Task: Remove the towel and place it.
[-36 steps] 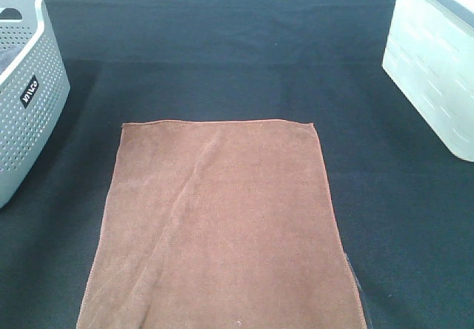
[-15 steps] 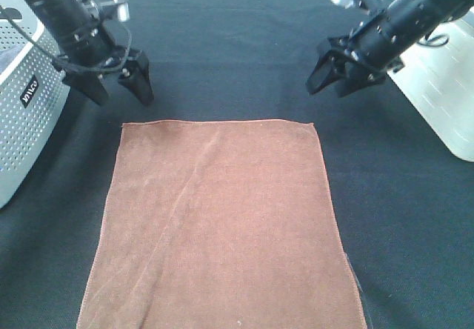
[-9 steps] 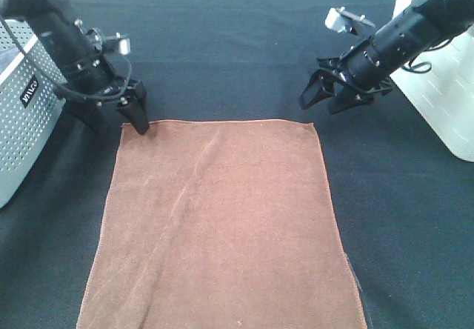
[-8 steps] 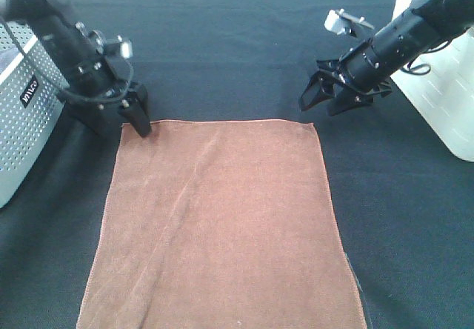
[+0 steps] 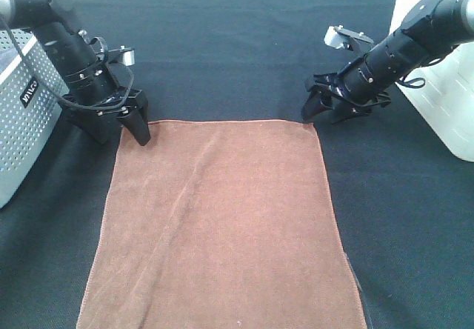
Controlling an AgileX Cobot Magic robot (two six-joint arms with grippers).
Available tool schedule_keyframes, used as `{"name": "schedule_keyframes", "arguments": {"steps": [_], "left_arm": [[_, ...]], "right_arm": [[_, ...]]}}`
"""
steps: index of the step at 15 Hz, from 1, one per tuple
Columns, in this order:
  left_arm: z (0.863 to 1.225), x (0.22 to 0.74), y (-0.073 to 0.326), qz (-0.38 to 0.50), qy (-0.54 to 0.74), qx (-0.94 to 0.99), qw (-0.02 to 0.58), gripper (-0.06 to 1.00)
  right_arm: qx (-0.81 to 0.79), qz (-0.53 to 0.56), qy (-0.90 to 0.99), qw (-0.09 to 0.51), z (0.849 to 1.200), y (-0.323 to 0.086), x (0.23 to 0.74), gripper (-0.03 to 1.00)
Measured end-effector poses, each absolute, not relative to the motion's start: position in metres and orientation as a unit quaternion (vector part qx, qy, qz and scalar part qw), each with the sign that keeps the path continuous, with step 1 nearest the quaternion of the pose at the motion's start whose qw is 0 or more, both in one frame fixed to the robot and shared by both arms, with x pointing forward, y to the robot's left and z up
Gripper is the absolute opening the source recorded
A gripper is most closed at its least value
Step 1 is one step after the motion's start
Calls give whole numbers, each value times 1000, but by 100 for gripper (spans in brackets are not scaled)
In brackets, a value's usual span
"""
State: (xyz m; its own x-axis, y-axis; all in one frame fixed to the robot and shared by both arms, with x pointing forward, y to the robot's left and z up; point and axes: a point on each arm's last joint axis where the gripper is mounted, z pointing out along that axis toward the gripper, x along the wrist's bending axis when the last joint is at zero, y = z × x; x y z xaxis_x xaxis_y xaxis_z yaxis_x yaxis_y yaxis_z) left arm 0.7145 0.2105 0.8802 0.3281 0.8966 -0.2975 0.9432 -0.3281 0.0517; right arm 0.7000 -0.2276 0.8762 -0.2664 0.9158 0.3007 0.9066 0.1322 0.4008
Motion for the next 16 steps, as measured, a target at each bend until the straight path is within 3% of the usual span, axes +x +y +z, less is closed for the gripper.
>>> {"name": "schedule_keyframes", "arguments": {"steps": [4,11,16], "left_arm": [[881,716,210,-110,565,808,125,84],[875,720,208,-115,563,804,153,83],[874,722,208,-115,565,801,158,74]], "right_arm": [[618,242,748,22,872,-232,701,61],[634,253,731,-16,865,-225,701,61],[583,234,778,-18,864,-186,691,58]]}}
